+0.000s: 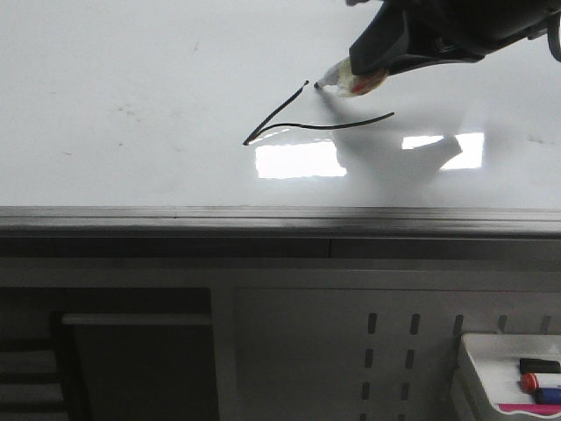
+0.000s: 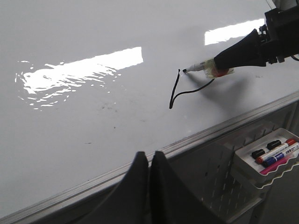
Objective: Write number 4 on whiteboard
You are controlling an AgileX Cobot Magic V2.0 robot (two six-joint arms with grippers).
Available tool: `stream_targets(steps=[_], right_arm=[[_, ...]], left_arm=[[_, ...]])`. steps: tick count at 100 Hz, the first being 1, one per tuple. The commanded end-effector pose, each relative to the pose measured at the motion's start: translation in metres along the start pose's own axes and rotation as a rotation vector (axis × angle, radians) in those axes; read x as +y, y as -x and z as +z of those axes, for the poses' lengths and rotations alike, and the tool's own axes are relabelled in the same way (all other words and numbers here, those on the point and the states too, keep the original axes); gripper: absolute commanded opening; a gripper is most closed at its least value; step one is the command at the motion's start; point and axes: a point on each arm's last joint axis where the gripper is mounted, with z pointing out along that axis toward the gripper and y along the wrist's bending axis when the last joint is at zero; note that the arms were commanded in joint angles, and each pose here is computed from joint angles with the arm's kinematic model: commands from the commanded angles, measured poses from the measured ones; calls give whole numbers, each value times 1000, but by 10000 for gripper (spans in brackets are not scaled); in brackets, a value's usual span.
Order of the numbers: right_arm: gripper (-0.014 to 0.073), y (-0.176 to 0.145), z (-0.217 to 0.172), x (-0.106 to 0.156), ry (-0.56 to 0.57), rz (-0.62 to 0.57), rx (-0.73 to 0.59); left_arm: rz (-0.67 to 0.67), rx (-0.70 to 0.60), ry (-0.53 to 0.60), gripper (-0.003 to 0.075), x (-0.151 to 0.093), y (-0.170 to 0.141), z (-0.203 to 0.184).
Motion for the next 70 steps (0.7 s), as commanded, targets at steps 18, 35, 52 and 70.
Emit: stream_targets(steps=[18, 35, 52, 70], right_arm=[[-63, 15, -3, -6, -58, -6, -62], [-59, 7, -2, 1, 21, 11, -17], [-42, -32, -1, 13, 75, 72, 103], [-42, -59, -2, 19, 56, 73, 171]], left_arm=[[-29, -67, 31, -20, 3, 13, -2], [-29, -67, 31, -20, 3, 13, -2], [-31, -66, 29, -20, 2, 13, -2], [-31, -62, 24, -20, 2, 13, -2]])
